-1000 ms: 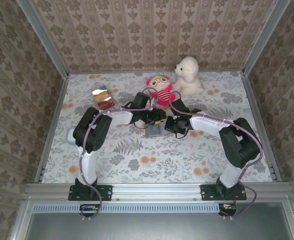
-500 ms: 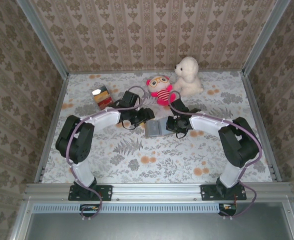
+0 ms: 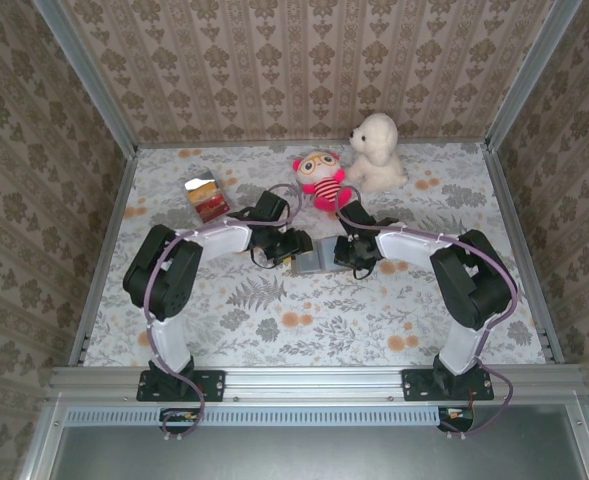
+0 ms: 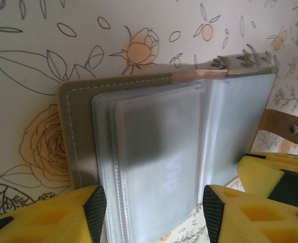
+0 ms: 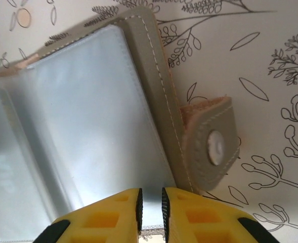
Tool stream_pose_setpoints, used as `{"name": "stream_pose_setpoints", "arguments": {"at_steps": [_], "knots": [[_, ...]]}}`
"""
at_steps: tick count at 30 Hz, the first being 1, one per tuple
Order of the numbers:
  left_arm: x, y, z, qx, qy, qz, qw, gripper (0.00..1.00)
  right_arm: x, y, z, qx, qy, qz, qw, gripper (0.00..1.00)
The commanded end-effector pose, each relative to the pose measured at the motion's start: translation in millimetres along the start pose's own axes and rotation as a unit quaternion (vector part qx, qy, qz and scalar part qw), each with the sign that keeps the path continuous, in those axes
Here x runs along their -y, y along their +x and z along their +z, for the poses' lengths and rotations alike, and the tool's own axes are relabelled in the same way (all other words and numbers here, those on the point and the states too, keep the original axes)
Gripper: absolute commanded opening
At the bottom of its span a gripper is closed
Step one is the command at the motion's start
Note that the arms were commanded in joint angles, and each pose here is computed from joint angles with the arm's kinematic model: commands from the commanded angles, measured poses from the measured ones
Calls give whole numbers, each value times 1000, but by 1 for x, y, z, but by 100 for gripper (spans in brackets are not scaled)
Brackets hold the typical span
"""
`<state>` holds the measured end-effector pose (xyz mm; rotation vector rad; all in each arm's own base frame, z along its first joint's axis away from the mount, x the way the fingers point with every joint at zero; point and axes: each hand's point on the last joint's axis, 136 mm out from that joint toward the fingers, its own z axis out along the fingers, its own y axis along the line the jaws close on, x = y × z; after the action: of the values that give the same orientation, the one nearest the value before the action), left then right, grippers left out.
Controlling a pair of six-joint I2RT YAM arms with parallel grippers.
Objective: Take the credit cards out of the card holder
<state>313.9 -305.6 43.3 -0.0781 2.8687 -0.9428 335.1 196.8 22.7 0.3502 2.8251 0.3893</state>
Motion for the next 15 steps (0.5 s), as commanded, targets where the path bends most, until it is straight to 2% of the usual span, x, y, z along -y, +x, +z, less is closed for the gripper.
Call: {"name": "stream_pose_setpoints", "arguments": {"at_steps": [1, 7, 15], "knots": [[1, -5, 1, 3, -4, 11, 1000, 56, 6, 4, 3, -11, 22, 0, 1000, 22], [5, -6, 1, 3, 3, 14, 1000, 46, 7, 6, 5, -13, 23, 0, 1000, 21], [-2, -12, -9, 21, -8, 28, 999, 42, 8, 7, 7, -16, 28, -3, 999, 21]]}}
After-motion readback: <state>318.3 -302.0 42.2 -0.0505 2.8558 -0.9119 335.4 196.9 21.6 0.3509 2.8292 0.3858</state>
